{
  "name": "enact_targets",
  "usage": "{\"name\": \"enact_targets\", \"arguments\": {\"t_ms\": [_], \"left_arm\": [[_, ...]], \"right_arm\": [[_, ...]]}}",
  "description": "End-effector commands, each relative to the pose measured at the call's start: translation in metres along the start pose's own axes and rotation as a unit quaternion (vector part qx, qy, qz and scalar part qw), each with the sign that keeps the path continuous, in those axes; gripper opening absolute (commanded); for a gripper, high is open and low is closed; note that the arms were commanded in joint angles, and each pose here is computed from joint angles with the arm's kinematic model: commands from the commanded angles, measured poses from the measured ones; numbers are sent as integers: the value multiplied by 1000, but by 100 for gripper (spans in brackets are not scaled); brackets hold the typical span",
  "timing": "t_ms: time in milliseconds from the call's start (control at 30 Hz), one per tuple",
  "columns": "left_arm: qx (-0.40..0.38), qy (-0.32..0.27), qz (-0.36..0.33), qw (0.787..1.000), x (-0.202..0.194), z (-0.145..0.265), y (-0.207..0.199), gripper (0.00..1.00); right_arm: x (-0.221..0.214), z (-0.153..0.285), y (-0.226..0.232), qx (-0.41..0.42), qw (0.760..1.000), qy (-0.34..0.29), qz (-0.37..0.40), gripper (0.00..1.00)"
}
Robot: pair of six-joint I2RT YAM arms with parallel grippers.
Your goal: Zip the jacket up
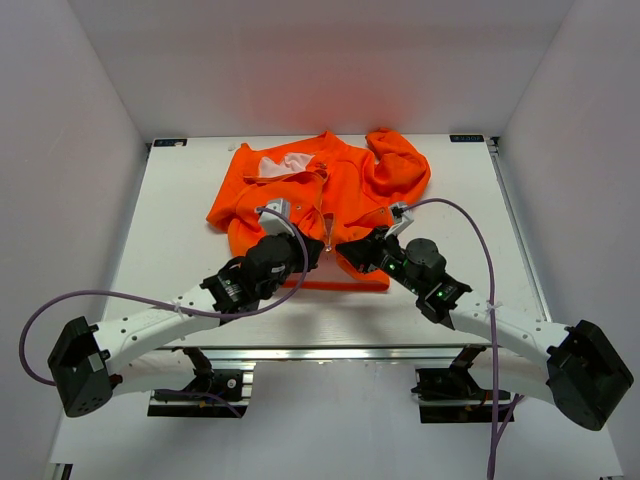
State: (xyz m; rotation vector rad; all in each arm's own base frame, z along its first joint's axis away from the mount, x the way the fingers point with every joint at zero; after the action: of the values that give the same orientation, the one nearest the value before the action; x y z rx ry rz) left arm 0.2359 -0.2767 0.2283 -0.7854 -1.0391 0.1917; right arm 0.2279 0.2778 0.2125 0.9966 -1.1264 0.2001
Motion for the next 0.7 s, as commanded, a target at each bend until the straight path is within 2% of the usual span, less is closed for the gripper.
{"name": "enact_targets", "arguments": {"t_ms": [0,667], "left_arm": [[-26,0,11,1000,3,9,-9,0],[-29,5,7,1000,1,1,-15,0]], "right_arm": [[31,0,15,22,998,-59,3,0],[30,-2,27,55,997,-48,2,0]]}}
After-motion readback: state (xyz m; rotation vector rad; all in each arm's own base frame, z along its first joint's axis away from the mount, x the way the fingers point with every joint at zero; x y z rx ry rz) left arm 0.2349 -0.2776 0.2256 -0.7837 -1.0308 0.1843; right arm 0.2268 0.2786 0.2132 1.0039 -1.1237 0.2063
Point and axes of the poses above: each gripper's point midway between its finger pads, its own z axis back along the fingers, its own y axis along the line the jaws close on, x = y × z, the point moved 2 cm from there along z, back along the fingers, and after that the axes turned 6 degrees about z, right-handed, at the moved point
